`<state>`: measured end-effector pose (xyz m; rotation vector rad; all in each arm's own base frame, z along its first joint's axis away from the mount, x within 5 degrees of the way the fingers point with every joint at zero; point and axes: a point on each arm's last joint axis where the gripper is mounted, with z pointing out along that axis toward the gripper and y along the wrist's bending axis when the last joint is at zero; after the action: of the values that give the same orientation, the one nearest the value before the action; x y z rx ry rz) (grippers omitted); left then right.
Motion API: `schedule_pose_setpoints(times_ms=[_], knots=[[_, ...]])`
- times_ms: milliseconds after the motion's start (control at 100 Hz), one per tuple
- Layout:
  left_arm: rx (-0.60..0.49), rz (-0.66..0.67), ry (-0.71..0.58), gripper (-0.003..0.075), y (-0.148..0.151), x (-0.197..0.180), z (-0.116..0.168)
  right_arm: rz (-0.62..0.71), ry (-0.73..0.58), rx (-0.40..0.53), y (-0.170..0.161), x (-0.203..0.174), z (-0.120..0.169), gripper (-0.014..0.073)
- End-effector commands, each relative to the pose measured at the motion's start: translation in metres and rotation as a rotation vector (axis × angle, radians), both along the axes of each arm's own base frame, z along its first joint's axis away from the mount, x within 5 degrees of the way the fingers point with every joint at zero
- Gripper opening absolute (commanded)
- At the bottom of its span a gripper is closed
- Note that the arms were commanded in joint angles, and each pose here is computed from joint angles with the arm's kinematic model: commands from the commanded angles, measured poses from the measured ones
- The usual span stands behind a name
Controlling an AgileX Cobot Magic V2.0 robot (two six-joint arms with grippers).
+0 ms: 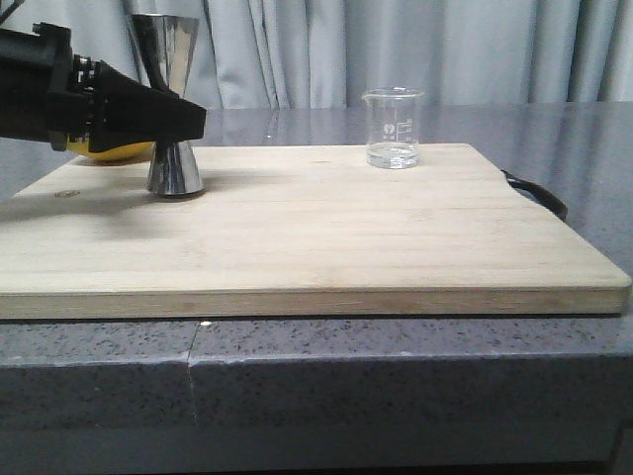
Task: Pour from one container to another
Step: 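Lower the filled jigger toward the board with the left gripper, then place the jigger on the board, open the left gripper and withdraw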
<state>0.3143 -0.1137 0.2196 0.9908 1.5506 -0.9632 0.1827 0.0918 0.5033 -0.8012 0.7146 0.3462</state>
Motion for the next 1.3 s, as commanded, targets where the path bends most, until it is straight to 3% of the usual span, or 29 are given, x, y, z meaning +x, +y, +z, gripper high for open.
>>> schedule_pose_setpoints(times_ms=[0, 1290], knots=[[-0.137, -0.052, -0.091, -0.0019, -0.0017, -0.0056, 0.0293, 0.013, -0.040, 0.052, -0.0034, -0.0117, 0.0156, 0.0573], [-0.121, -0.046, -0.130, -0.0020, -0.0008, -0.0106, 0.0205, 0.009, -0.038, 0.052, -0.0036, -0.0113, 0.0156, 0.0573]])
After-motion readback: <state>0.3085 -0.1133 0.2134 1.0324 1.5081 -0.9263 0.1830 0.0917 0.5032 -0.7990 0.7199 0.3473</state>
